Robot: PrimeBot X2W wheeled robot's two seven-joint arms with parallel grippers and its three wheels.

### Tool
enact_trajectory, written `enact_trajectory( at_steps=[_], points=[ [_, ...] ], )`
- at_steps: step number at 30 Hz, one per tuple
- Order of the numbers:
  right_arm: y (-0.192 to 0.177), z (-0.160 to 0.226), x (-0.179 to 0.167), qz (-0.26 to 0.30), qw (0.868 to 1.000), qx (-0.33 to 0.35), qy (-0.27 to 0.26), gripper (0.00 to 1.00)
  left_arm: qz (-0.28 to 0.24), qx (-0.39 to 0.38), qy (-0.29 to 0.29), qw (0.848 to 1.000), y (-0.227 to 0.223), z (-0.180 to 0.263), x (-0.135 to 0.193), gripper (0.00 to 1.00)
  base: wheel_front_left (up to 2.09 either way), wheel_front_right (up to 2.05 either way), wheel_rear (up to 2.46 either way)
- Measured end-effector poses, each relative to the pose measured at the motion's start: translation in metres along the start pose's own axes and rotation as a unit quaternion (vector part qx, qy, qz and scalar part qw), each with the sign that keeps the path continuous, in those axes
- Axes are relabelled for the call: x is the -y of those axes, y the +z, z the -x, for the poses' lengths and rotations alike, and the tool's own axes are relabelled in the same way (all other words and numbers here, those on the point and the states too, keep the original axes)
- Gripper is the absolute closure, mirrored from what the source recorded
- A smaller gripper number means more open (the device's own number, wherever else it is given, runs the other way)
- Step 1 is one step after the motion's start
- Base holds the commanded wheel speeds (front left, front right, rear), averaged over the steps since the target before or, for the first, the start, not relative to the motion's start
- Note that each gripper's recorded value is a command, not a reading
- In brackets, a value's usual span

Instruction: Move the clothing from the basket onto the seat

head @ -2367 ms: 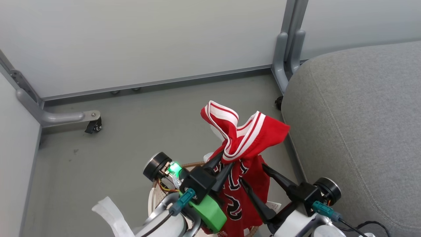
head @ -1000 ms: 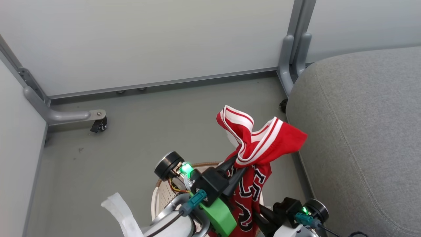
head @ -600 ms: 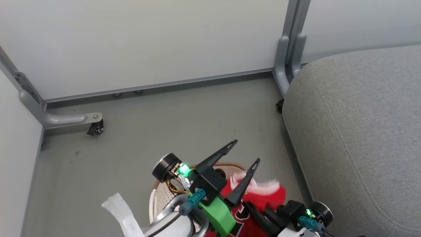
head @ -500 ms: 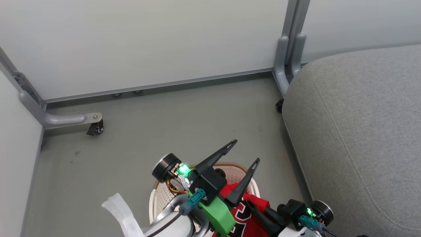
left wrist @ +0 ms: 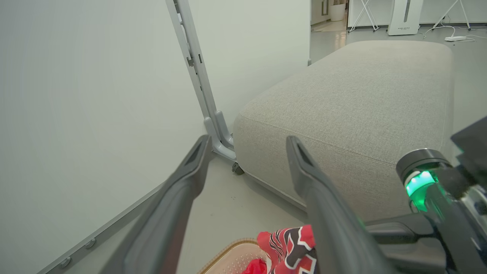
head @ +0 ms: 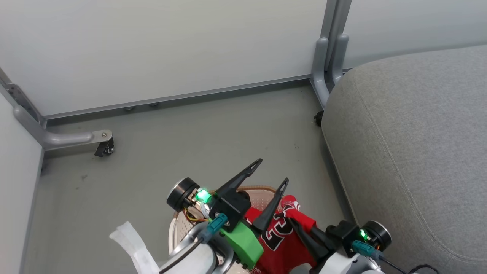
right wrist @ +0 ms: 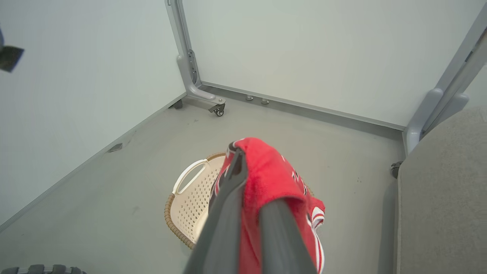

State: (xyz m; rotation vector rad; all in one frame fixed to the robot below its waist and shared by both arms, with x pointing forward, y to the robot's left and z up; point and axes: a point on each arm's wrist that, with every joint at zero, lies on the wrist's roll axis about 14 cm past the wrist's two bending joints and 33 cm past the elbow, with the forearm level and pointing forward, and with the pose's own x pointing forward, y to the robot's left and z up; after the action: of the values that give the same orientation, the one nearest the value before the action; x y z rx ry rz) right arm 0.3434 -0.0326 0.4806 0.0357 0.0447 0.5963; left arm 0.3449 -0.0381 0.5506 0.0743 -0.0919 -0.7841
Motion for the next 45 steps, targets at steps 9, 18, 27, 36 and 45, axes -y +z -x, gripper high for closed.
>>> enact_trajectory(
  at_steps=[9,18,27,36,45],
  points=[
    [0.038,-0.003,0.026,-0.002,0.997,0.062,-0.044,1.0,0.006,-0.011,0.026,1.0,-0.019,-0.002,-0.017,0.0,0.0,0.0,0.0],
    [0.078,0.006,0.056,0.015,0.988,0.123,-0.092,1.0,0.022,0.0,0.039,0.999,-0.031,-0.011,-0.03,0.0,0.0,0.0,0.0],
    [0.101,0.038,0.096,0.025,0.97,0.162,-0.177,1.0,0.03,-0.011,-0.001,0.999,-0.049,-0.032,-0.021,0.0,0.0,0.0,0.0],
    [0.102,0.086,0.131,0.044,0.949,0.157,-0.27,1.0,0.034,-0.006,-0.084,0.996,-0.056,-0.065,0.014,0.0,0.0,0.0,0.0],
    [0.094,0.127,0.149,0.059,0.929,0.131,-0.34,1.0,0.043,0.005,-0.161,0.986,-0.058,-0.093,0.052,0.0,0.0,0.0,0.0]
  ],
)
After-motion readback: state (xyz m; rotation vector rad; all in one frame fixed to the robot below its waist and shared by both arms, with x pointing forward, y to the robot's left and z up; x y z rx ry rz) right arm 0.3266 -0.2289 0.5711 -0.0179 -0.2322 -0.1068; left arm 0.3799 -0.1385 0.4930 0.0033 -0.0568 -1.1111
